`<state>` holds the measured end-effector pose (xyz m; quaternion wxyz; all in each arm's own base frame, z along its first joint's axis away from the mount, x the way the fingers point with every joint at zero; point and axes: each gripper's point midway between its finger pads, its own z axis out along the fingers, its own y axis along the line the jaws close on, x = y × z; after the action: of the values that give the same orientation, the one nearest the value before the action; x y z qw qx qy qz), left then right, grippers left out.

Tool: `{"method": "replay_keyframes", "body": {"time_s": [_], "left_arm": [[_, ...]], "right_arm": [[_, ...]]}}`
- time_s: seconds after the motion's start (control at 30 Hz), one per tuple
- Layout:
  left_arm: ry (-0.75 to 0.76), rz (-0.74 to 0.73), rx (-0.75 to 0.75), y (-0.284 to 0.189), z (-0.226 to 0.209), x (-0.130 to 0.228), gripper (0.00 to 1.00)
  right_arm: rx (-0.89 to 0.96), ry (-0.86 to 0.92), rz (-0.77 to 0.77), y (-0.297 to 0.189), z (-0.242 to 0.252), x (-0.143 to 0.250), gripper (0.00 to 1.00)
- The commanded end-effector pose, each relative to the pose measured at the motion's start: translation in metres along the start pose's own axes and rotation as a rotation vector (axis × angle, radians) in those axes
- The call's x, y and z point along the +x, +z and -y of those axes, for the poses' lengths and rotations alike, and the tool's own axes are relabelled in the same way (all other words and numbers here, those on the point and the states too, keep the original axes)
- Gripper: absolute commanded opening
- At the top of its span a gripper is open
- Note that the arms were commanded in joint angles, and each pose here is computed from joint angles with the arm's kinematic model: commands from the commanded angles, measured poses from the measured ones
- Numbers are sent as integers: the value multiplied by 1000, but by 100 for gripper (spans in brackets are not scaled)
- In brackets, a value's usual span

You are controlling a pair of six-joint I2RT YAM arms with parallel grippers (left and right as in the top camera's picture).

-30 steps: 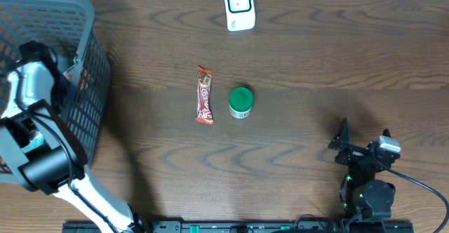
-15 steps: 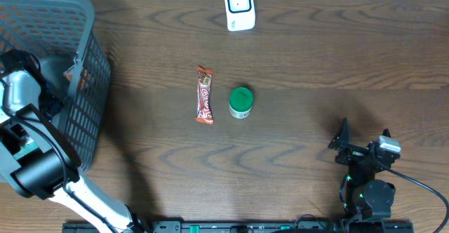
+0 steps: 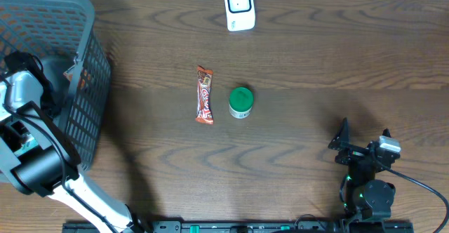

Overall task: Scan the item barcode
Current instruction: 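Reach the left gripper into the basket and grasp the mint-green wipes pack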

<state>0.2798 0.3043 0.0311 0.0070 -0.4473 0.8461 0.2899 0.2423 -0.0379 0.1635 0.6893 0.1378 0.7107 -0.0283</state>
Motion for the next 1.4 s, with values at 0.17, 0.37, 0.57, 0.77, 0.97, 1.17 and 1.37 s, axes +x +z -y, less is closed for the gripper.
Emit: {"method": "replay_keyframes", "body": {"time_s": [0.17, 0.37, 0.57, 0.77, 0.97, 1.17, 1.37], "left_arm": [[-41, -375, 27, 68, 24, 109, 90], [-37, -396, 17, 77, 23, 129, 85], [-38, -406, 11, 86, 23, 149, 26], [-29, -421, 4, 82, 20, 151, 7], [-46, -390, 18, 33, 1, 103, 7], [-151, -233, 118, -50, -30, 41, 7], [-302, 18, 309, -143, -66, -3, 7]], "right_arm": [[5, -16, -1, 0, 1, 1, 99], [5, -15, -1, 0, 1, 1, 99], [5, -15, -1, 0, 1, 1, 99], [5, -15, -1, 0, 1, 1, 99], [5, -15, -1, 0, 1, 1, 99], [5, -15, -1, 0, 1, 1, 99], [5, -15, -1, 0, 1, 1, 99]]}}
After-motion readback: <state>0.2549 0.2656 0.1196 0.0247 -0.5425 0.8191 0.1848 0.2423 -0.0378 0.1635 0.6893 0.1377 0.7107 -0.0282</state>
